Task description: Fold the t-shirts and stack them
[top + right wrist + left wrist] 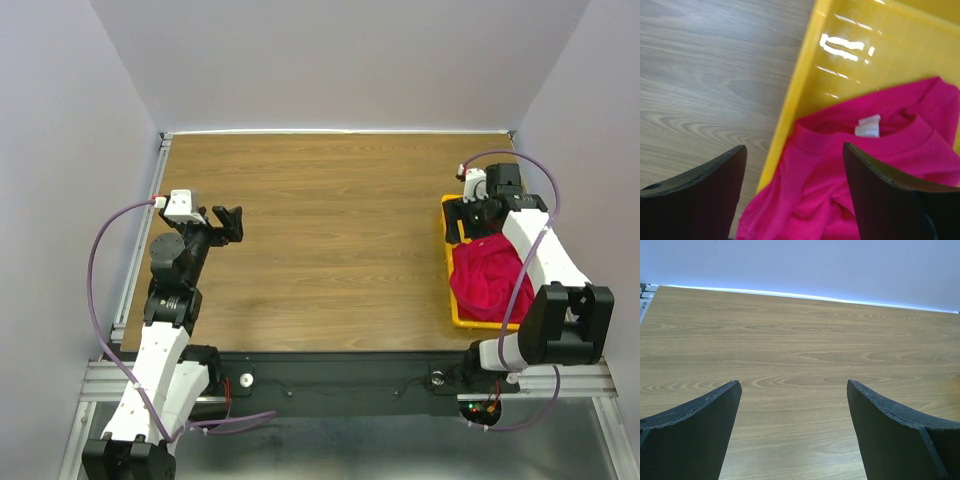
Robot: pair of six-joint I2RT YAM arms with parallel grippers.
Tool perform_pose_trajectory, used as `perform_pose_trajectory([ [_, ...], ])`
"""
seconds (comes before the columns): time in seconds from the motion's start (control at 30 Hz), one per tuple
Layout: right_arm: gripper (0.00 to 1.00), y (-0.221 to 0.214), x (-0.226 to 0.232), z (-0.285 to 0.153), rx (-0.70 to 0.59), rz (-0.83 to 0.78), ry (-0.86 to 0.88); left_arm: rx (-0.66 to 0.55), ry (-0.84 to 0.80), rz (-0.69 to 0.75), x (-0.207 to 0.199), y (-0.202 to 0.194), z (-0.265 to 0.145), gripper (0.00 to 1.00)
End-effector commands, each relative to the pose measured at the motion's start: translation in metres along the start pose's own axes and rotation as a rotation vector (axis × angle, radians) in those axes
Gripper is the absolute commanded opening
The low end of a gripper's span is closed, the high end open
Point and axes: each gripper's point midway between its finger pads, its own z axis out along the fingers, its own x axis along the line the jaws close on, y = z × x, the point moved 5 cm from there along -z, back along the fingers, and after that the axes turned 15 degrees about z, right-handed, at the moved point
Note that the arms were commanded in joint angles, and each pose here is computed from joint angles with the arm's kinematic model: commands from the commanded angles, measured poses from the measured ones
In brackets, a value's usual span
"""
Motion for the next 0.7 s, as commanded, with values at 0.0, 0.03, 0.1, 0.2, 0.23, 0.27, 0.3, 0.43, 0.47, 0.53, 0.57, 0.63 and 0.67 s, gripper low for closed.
perform_pose_trajectory([
  [0.0, 0.79, -0.016, -0.023, -0.01, 0.025, 0.062, -0.16, -0.109, -0.022, 0.02, -0.004, 0.03, -0.002, 0.99],
  [0.03, 0.78, -0.02, -0.024, -0.009, 0.037, 0.065, -0.161, -0.113, -0.027, 0.02, -0.005, 0.031, -0.003, 0.99],
  [0.1, 0.74, -0.032, -0.022, -0.001, 0.08, 0.08, -0.138, -0.113, -0.033, 0.022, -0.007, 0.031, -0.003, 0.98],
  [0.2, 0.68, -0.043, -0.025, 0.006, 0.127, 0.095, -0.15, -0.115, -0.043, 0.024, -0.009, 0.032, -0.003, 0.98],
  [0.23, 0.65, -0.044, -0.026, 0.009, 0.14, 0.095, -0.153, -0.114, -0.04, 0.024, -0.009, 0.031, -0.004, 0.99],
  [0.27, 0.55, -0.045, -0.027, 0.01, 0.146, 0.096, -0.153, -0.115, -0.045, 0.024, -0.011, 0.032, -0.004, 0.98],
  [0.3, 0.47, -0.045, -0.026, 0.011, 0.148, 0.097, -0.147, -0.117, -0.045, 0.024, -0.011, 0.032, -0.004, 0.99],
  [0.43, 0.01, -0.021, -0.024, -0.002, 0.069, 0.076, -0.145, -0.117, -0.051, 0.025, -0.012, 0.032, -0.005, 0.98],
  [0.47, 0.0, -0.011, -0.022, -0.012, 0.018, 0.053, -0.14, -0.116, -0.052, 0.026, -0.012, 0.032, -0.005, 0.98],
  [0.53, 0.01, 0.017, -0.016, -0.035, -0.091, 0.015, -0.131, -0.117, -0.049, 0.028, -0.012, 0.032, -0.005, 0.98],
  [0.57, 0.0, 0.047, -0.01, -0.06, -0.198, -0.029, -0.121, -0.114, -0.048, 0.027, -0.012, 0.031, -0.004, 0.99],
  [0.63, 0.01, 0.075, 0.007, -0.092, -0.322, -0.089, -0.042, -0.114, -0.049, 0.029, -0.012, 0.031, -0.005, 0.99],
  [0.67, 0.01, 0.101, 0.017, -0.121, -0.404, -0.134, -0.005, -0.119, -0.047, 0.029, -0.012, 0.032, -0.004, 0.98],
])
